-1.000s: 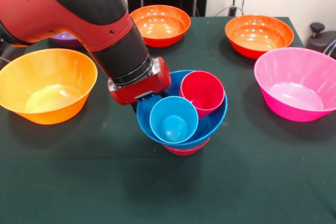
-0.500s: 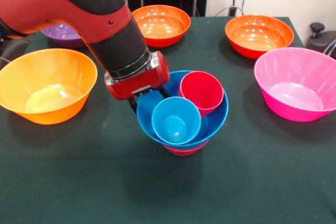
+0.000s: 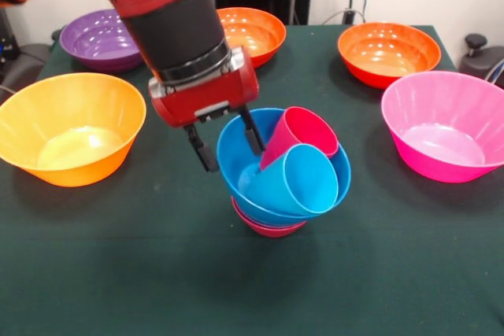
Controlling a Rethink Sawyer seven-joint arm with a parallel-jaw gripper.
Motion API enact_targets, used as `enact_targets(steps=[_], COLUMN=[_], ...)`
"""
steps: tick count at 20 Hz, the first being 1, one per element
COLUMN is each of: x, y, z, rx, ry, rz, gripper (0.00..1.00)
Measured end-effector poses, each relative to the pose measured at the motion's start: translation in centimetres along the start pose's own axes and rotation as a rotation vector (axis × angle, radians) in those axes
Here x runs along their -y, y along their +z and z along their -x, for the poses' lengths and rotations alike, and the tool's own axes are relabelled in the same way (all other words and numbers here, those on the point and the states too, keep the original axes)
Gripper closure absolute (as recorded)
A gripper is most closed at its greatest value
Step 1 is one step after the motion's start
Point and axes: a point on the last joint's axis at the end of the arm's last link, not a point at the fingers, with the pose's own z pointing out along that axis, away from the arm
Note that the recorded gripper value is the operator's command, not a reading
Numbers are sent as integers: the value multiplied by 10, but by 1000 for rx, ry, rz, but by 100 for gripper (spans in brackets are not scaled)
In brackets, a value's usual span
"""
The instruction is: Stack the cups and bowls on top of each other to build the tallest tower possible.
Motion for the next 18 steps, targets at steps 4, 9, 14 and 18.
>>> enact_targets(steps=[4, 9, 14, 18], x=[-14, -24, -35, -38], y=[-23, -42, -54, -60], z=[15, 26, 37, 41], rx=[5, 13, 25, 33], ry=[-10, -17, -25, -31], rz=[-6, -12, -17, -25], gripper=[0, 0, 0, 0])
